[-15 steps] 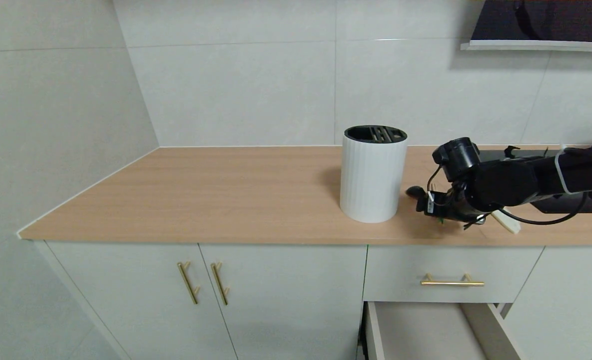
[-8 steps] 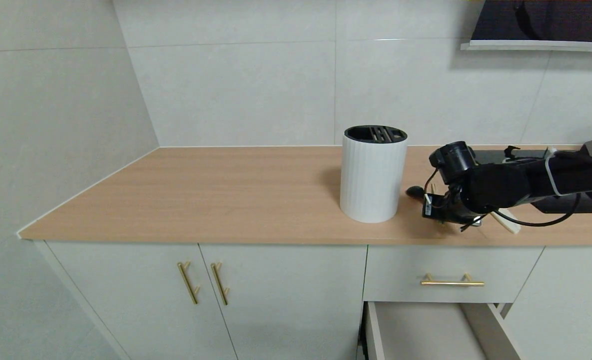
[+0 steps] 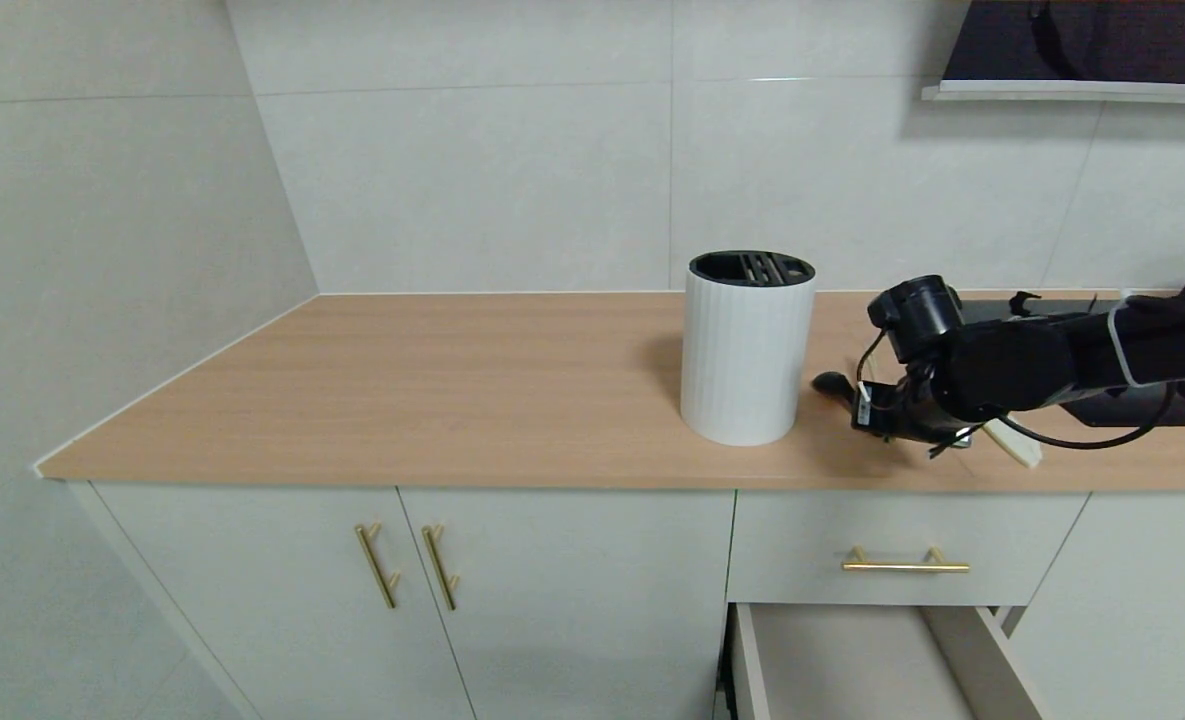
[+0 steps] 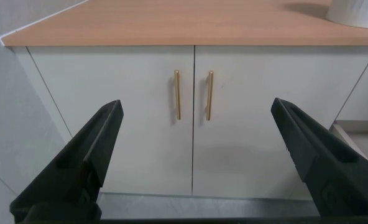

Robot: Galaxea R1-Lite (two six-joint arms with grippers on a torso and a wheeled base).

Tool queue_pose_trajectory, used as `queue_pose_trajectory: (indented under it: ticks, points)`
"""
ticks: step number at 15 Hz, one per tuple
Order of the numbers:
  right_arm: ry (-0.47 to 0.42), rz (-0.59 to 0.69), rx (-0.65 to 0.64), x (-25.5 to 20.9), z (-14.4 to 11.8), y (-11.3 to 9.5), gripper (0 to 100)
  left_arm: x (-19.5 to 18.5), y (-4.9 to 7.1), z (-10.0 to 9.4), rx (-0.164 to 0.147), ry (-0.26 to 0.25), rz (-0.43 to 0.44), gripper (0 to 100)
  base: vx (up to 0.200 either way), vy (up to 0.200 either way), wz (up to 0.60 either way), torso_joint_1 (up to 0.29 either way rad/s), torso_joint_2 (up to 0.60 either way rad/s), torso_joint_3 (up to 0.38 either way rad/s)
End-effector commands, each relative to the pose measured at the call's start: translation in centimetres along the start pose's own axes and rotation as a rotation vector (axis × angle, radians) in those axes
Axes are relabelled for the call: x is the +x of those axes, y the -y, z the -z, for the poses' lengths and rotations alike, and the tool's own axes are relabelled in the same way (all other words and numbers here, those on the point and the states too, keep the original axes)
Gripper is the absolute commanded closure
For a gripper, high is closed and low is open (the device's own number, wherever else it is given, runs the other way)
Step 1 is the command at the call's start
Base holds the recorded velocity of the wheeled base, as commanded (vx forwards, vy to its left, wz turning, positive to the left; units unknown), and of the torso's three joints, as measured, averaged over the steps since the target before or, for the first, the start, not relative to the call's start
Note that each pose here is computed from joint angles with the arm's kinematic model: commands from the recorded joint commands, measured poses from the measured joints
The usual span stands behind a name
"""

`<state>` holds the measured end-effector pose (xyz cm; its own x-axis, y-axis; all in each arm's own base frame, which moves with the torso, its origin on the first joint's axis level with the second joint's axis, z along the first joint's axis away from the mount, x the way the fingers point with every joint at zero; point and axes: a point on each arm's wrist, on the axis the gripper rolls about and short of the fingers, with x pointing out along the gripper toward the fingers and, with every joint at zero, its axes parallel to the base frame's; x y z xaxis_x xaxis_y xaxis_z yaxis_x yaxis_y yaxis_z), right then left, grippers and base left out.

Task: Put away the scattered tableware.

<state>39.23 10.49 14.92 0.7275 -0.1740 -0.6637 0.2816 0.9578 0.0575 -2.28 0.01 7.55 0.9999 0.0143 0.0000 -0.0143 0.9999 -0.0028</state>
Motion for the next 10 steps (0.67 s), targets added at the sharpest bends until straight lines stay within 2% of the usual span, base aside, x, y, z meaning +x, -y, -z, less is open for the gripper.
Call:
queue_pose_trajectory:
  ticks: [1, 4, 6, 7, 10]
  points:
    - [0.028, -0.013, 0.012, -1.6, -0.8, 0.3, 100, 0.0, 0.0, 0.0, 0.0, 0.0, -0.001, 0, 0.0, 0.0, 0.0, 0.0, 0.0, 0.0]
    - [0.084, -0.057, 0.035, -6.8, -1.6, 2.0, 100, 0.0, 0.0, 0.0, 0.0, 0.0, -0.001, 0, 0.0, 0.0, 0.0, 0.0, 0.0, 0.0]
    - [0.088, -0.085, 0.034, -10.1, -1.2, 3.5, 100, 0.0, 0.0, 0.0, 0.0, 0.0, -0.001, 0, 0.0, 0.0, 0.0, 0.0, 0.0, 0.0]
    - [0.08, -0.125, 0.03, -13.6, -0.7, 5.2, 100, 0.0, 0.0, 0.0, 0.0, 0.0, -0.001, 0, 0.0, 0.0, 0.0, 0.0, 0.0, 0.0]
    - [0.028, -0.229, 0.007, -19.5, 1.3, 8.3, 100, 0.0, 0.0, 0.0, 0.0, 0.0, -0.001, 0, 0.0, 0.0, 0.0, 0.0, 0.0, 0.0]
